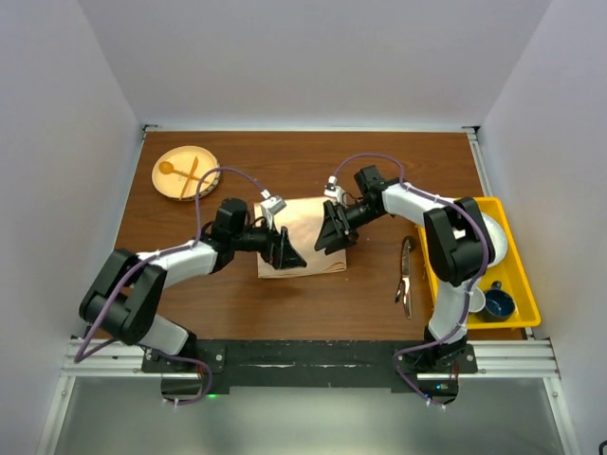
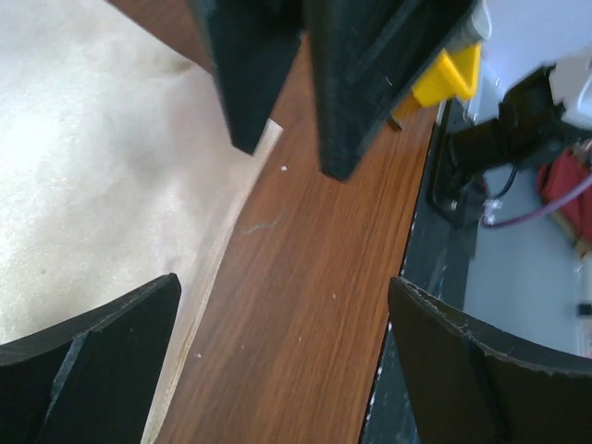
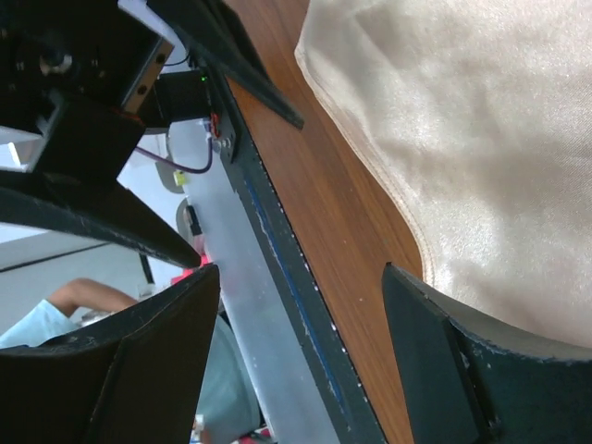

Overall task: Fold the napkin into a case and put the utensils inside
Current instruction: Smooth out the square-folded napkin at the center of the board.

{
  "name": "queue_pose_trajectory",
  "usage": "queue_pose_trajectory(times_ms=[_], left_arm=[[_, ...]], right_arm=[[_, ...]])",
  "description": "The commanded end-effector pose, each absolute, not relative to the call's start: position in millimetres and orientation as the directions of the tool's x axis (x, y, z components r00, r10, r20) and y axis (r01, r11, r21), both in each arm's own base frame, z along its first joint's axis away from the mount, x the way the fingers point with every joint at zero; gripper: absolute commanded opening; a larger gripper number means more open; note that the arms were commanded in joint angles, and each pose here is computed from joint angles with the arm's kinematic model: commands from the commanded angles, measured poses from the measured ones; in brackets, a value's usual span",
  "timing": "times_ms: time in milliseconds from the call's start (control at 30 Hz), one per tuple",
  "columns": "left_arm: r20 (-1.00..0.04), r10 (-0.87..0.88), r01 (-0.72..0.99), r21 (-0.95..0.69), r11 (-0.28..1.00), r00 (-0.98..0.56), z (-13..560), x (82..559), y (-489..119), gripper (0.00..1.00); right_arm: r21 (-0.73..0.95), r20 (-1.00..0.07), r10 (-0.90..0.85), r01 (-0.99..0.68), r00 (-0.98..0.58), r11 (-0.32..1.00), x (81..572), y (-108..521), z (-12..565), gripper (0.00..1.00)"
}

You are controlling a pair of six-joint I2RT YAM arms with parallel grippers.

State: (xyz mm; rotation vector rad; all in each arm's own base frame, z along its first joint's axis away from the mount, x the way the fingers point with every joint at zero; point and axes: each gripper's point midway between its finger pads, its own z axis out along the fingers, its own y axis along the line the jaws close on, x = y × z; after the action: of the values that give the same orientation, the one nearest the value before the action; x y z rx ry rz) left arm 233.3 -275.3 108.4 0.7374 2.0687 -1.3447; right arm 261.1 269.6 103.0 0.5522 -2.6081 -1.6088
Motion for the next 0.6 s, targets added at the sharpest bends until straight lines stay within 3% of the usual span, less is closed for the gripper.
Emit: queue_pose_trajectory(times_ms=[0,100,333,567], left_arm=[[-0.642,-0.019,0.612,-0.738,0.284,-0.766,126.8,252.3,-278.9,1.0],[-0.566,-0.041,0.531,-0.793,0.297,-0.823,108.4,257.6,-279.2,1.0],[-0.37,-0.084,0.301,-0.85,0.432,-0.925,44.3,271.0,-256.4,1.0],[-0.293,-0.135,0.189,-0.842,0.505,-0.946,19.3,274.3,-233.3,1.0]], right_arm=[[0.902,-0.106,-0.298,-0.218,-0.949,0.372,256.5,274.0,89.3,0.77],[0.91,-0.018,-0.289,-0.136,-0.957,0.393,247.4,272.3,69.5,0.8],[0.893,0.059,-0.294,-0.082,-0.954,0.444,242.8,262.5,31.4,0.86],[0.886,0.063,-0.336,-0.102,-0.94,0.453,234.9,251.2,27.3,0.91]])
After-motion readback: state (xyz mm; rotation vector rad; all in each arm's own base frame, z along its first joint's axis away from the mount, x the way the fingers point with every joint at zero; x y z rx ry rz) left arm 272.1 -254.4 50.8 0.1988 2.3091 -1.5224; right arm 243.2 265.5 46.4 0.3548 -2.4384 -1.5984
